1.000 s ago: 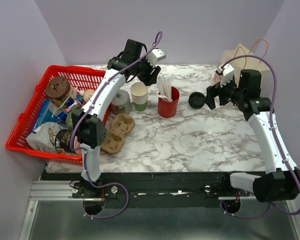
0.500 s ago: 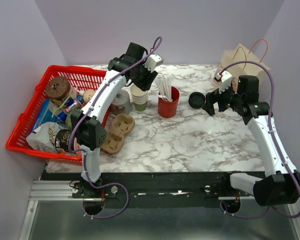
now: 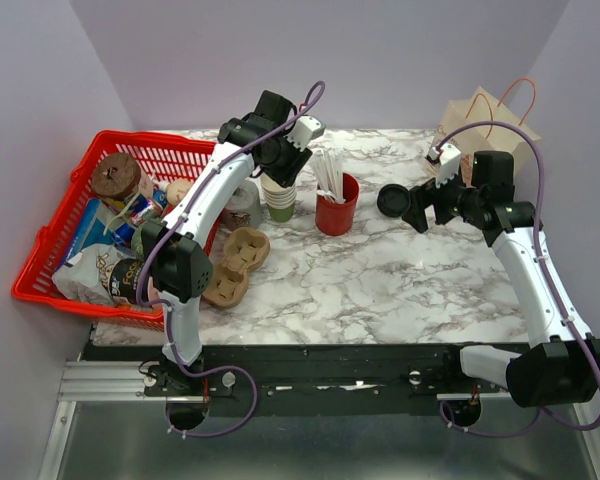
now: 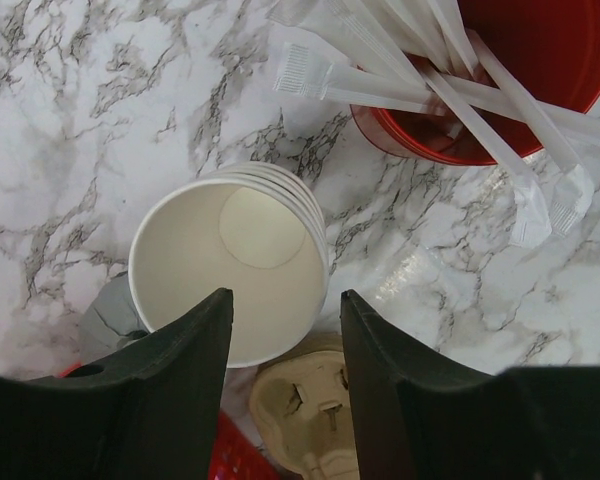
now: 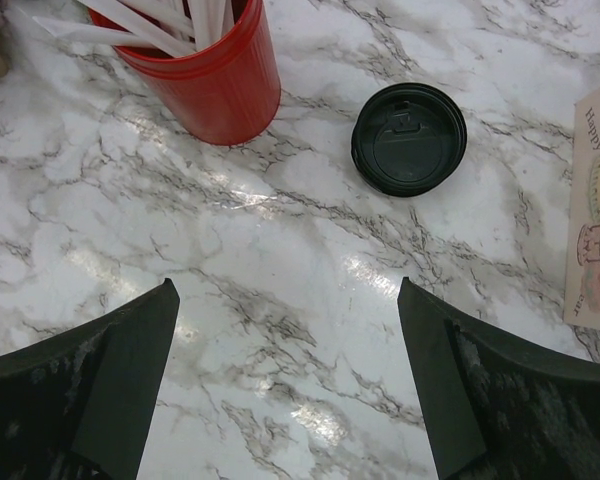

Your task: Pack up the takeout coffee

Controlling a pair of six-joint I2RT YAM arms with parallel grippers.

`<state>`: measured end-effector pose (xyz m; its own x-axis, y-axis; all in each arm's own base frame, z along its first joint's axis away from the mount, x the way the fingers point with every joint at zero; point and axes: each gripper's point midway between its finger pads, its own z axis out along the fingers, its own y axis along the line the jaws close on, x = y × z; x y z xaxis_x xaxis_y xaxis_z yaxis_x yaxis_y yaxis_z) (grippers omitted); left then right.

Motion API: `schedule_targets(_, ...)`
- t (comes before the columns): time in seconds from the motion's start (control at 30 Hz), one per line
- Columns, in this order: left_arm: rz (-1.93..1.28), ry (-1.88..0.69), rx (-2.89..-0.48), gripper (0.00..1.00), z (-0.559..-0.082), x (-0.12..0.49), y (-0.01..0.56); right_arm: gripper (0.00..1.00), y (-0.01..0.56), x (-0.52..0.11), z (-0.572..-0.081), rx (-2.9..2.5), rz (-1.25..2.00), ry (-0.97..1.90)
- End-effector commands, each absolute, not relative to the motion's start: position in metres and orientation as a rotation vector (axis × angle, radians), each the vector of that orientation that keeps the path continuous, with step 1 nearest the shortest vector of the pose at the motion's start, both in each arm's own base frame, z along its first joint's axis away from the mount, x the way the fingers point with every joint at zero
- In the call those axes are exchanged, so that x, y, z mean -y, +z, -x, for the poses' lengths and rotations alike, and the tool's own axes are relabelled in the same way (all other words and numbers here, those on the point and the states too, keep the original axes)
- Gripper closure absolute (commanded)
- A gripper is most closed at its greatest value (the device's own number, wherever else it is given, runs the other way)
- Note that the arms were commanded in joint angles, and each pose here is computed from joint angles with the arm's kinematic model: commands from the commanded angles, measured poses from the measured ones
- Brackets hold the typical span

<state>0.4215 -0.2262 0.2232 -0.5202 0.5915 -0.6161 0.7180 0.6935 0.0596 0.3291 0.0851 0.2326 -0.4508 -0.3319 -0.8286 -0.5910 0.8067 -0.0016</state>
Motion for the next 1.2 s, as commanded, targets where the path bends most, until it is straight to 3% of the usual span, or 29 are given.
schedule_targets(0.0,-1.001,-0.248,-2.303,0.48,-0.420,0.223,0.223,0.00,0.233,-0.085,-0.326,-2.091,0.691,0.369)
schedule_targets(0.07,-1.008,-0.270,-2.310,0.52,-0.418,0.226,0.221,0.00,0.231,-0.084,-0.324,-2.093,0.692,0.370)
schedule_targets(0.77,-1.047,-0.334,-2.353,0.53,-0.415,0.234,0.201,0.00,0.222,-0.084,-0.326,-2.111,0.686,0.372)
schedule_targets(0.9,-1.050,-0.335,-2.347,0.60,-0.416,0.235,0.202,0.00,0.219,-0.084,-0.327,-2.115,0.684,0.373)
schedule_targets(1.17,-1.054,-0.337,-2.346,0.90,-0.415,0.236,0.204,0.00,0.218,-0.083,-0.329,-2.117,0.684,0.368)
